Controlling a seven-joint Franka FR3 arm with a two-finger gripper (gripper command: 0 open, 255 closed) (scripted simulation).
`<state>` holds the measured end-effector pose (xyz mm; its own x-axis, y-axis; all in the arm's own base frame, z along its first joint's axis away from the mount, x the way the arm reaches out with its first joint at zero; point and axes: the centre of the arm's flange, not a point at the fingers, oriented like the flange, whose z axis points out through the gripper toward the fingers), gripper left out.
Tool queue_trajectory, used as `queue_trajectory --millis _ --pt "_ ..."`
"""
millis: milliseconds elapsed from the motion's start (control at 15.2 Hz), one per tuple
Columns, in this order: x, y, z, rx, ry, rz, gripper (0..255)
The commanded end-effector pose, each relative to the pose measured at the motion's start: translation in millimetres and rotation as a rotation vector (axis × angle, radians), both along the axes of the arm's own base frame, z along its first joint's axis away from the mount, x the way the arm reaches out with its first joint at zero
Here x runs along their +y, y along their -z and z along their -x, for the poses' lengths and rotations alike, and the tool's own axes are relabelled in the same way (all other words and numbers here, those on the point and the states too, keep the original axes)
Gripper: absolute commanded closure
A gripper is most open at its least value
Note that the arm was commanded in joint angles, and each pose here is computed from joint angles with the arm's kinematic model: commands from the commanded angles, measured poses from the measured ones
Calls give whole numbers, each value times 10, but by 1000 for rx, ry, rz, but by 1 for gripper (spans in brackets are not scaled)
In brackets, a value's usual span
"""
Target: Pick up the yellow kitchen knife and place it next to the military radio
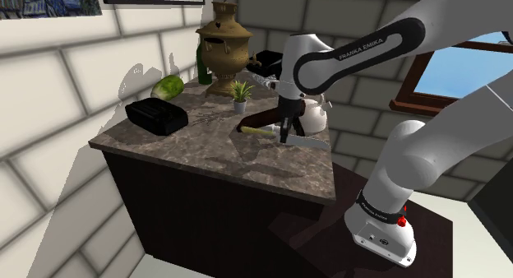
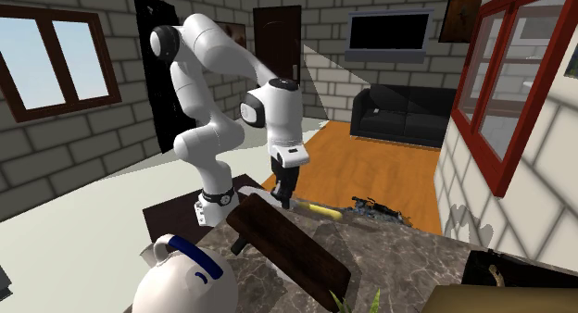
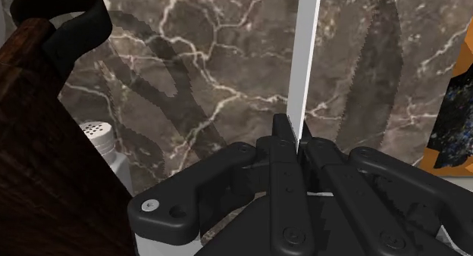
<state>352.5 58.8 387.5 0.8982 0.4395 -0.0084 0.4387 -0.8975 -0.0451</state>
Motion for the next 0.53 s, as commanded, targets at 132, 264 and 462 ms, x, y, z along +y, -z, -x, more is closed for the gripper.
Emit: queue_trajectory --millis 132,264,462 --pt "-8 -213 8 1 0 0 255" --pt "-8 -319 8 1 0 0 255" --pt "-8 -477 8 1 0 0 255"
